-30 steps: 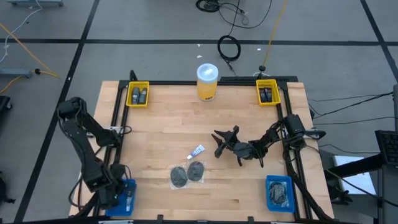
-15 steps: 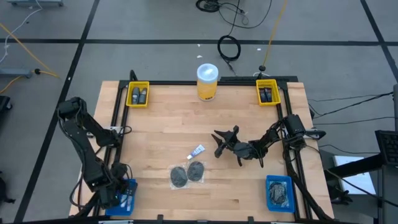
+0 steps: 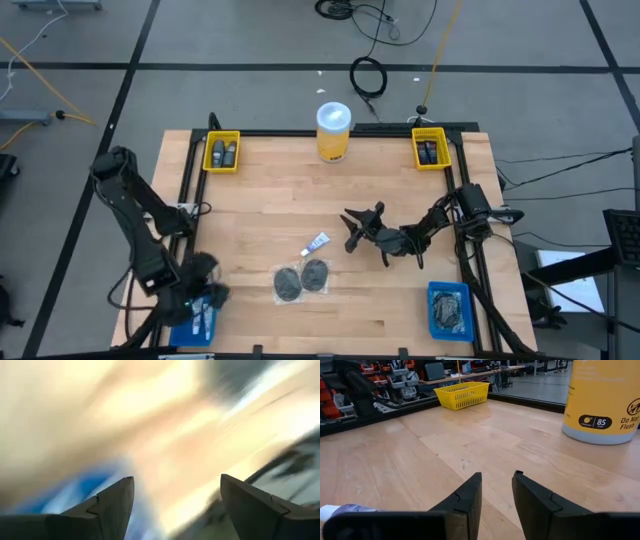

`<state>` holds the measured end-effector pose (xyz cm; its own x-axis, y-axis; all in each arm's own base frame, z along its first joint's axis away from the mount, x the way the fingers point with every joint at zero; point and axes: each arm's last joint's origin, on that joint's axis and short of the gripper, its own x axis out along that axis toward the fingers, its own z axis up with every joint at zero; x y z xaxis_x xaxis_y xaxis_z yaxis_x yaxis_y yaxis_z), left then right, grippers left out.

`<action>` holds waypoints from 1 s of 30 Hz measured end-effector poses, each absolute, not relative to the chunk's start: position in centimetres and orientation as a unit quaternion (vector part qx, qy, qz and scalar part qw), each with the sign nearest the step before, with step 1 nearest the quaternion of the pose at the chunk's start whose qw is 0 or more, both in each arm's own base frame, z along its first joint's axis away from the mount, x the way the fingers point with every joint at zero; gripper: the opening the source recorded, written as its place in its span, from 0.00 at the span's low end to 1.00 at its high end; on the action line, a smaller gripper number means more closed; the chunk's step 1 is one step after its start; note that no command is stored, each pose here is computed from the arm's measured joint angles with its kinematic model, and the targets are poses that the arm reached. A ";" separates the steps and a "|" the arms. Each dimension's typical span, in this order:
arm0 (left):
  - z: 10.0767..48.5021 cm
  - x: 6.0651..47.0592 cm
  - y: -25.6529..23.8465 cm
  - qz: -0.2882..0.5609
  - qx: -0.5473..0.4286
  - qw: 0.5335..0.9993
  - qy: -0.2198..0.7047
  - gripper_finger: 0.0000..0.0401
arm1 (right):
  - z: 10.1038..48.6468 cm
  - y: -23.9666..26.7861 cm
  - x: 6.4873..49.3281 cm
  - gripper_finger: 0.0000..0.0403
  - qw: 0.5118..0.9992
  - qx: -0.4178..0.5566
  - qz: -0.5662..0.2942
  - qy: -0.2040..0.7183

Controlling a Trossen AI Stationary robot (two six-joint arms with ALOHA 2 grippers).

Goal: Pick & Place Travel size toiletries
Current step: Put the black hairbrush into the right blue bin

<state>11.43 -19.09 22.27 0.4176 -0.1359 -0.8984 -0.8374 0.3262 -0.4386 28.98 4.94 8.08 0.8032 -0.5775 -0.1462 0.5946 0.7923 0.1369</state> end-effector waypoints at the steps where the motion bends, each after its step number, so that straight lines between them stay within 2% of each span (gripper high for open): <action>1: 22.3 12.0 -18.8 0.253 -0.495 0.712 0.429 0.73 | 8.1 4.9 29.0 0.25 0.945 0.089 -0.310 0.048; 3: 22.4 13.1 -18.3 0.231 -0.414 0.808 0.348 0.73 | 8.1 5.0 29.0 0.25 0.947 0.090 -0.304 0.050; 5: 22.2 14.2 -17.8 0.228 -0.311 0.878 0.283 0.73 | 8.1 4.9 29.0 0.25 0.948 0.090 -0.301 0.050; 8: 22.0 16.0 -17.0 0.249 -0.162 0.929 0.222 0.73 | 8.1 5.0 29.2 0.25 0.948 0.091 -0.301 0.049; 11: 21.2 18.0 -15.8 0.290 -0.066 0.931 0.212 0.73 | 8.1 5.1 29.2 0.25 0.953 0.093 -0.284 0.053; 16: 19.2 21.2 -13.0 0.368 -0.023 0.898 0.240 0.73 | 8.1 5.4 29.4 0.25 0.967 0.098 -0.224 0.067; 19: 17.4 22.8 -12.0 0.382 0.008 0.888 0.256 0.73 | 8.0 5.6 29.5 0.25 0.975 0.104 -0.181 0.075; 23: 14.8 24.9 -11.0 0.338 0.024 0.900 0.275 0.73 | 8.0 6.0 29.6 0.25 0.982 0.115 -0.126 0.083; 30: 11.9 26.3 -9.0 0.169 -0.015 0.957 0.234 0.73 | 9.0 7.0 31.1 0.25 0.983 0.167 -0.001 0.081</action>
<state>26.29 -8.98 11.94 0.8336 0.3159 -0.4532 -0.3297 0.9427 0.0507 31.09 7.03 8.97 0.9869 0.0255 -0.1593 0.0286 0.9441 0.3285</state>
